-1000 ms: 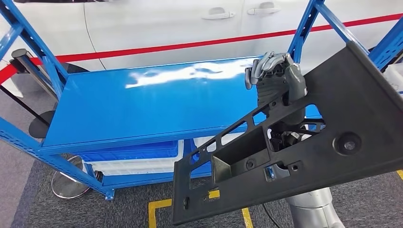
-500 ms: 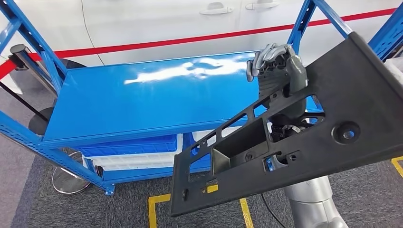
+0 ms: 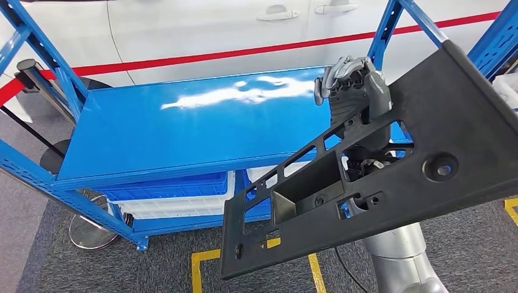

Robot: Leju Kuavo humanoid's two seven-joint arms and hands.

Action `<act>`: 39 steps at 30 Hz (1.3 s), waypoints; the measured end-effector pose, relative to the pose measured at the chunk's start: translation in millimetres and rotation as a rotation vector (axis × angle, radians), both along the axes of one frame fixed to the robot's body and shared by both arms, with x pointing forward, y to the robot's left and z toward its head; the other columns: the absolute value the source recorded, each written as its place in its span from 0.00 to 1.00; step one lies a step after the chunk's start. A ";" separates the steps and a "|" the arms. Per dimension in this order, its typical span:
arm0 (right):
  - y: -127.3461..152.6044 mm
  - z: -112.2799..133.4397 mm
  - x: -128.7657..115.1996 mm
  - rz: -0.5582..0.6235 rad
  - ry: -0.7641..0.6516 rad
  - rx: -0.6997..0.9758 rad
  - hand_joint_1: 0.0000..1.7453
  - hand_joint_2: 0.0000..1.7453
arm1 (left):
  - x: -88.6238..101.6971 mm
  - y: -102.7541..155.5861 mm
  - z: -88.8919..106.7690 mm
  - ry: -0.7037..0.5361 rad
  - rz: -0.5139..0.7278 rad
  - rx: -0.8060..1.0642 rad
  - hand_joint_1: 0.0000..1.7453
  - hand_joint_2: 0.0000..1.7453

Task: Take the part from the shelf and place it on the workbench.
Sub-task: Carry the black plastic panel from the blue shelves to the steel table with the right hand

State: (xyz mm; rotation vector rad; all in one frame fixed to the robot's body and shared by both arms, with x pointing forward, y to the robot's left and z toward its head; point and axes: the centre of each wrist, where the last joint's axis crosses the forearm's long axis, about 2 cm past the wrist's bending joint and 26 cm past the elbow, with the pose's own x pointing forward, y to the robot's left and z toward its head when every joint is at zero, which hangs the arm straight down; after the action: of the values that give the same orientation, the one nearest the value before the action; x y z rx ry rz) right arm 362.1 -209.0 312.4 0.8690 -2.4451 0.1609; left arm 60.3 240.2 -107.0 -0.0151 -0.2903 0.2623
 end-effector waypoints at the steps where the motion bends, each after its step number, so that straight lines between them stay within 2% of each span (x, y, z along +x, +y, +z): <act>1: 0.2 -0.2 0.1 0.000 0.000 -0.001 1.00 0.00 | 0.0 0.0 0.0 0.000 0.001 0.001 0.00 1.00; 39: 3.6 -10.5 -2.4 -0.050 0.015 0.044 1.00 0.00 | -1.4 -0.1 -0.2 0.003 0.008 0.002 0.00 1.00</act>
State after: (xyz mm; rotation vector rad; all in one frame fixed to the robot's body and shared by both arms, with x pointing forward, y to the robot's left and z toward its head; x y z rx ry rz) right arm 359.6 -205.4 301.9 0.8241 -2.4620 0.0824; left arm 58.8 240.1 -107.2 -0.0114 -0.2874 0.2699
